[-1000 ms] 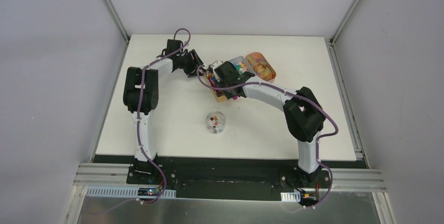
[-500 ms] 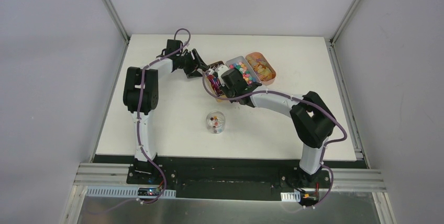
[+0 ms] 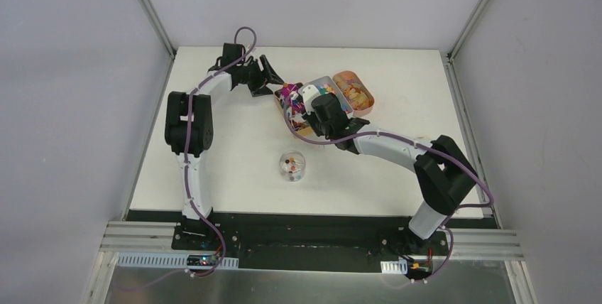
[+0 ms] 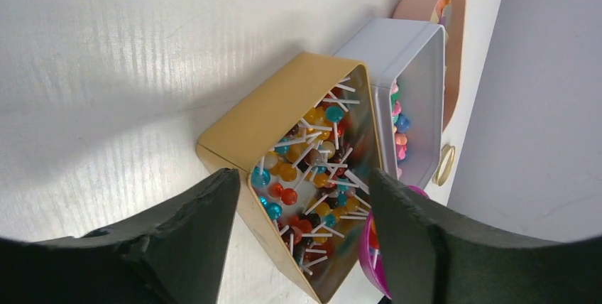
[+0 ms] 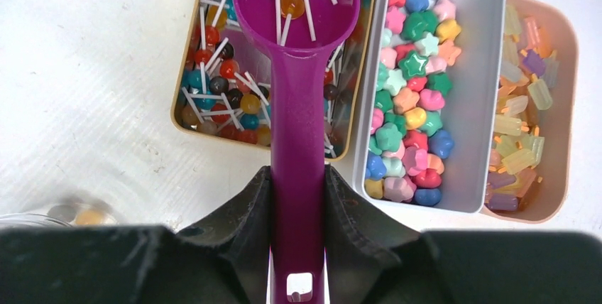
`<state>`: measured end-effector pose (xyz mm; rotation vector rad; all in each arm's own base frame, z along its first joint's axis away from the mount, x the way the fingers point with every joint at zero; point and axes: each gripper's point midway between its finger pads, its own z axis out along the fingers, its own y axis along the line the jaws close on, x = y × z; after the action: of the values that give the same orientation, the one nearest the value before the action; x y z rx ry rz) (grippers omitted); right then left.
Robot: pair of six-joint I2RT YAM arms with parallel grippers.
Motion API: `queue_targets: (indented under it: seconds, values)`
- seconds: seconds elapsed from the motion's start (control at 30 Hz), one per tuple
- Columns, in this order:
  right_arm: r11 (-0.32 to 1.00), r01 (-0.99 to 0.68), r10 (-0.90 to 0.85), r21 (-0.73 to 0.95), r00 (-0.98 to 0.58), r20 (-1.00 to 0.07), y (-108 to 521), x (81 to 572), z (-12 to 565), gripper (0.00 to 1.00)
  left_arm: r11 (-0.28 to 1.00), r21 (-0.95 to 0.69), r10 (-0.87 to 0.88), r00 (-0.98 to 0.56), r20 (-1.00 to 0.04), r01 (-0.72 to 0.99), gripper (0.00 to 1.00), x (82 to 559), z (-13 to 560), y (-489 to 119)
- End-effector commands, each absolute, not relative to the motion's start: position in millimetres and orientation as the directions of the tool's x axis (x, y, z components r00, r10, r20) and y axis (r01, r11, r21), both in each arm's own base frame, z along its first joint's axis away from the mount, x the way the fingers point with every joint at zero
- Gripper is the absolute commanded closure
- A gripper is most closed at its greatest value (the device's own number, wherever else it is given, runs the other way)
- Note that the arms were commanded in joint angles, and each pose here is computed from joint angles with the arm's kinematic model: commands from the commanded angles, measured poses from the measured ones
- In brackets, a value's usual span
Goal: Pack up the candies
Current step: Scoop the fake candies from the storage box, then place the fake candies in the packing bottle.
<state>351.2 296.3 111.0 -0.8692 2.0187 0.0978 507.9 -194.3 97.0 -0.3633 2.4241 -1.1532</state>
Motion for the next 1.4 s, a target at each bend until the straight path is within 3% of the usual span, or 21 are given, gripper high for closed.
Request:
queue_targets:
  seconds: [0.0,0.5,0.8,0.97,1.37]
  values:
    - [0.772,-0.588,-0.452,-0.240,-0.243,-0.858,303,360,156,1.00,0.625,-0.776,-0.392,-0.828,-0.402,0.082,0.27,515,163,-189]
    - [0.772,-0.574,-0.462,-0.273,-0.211,-0.861,272,338,170,1.00,0.651,-0.743,-0.358,-0.800,-0.482,0.157,0.24,484,211,-183]
    - [0.690,-0.646,-0.533,-0.326,-0.148,-0.833,252,308,181,1.00,0.721,-0.668,-0.331,-0.754,-0.567,0.185,0.23,452,231,-165]
    - [0.621,-0.684,-0.598,-0.383,-0.097,-0.796,237,288,188,1.00,0.745,-0.642,-0.306,-0.763,-0.570,0.181,0.01,420,219,-158]
    - [0.436,-0.731,-0.773,-0.525,-0.005,-0.635,206,236,192,1.00,0.834,-0.527,-0.254,-0.737,-0.627,0.162,0.01,368,205,-131]
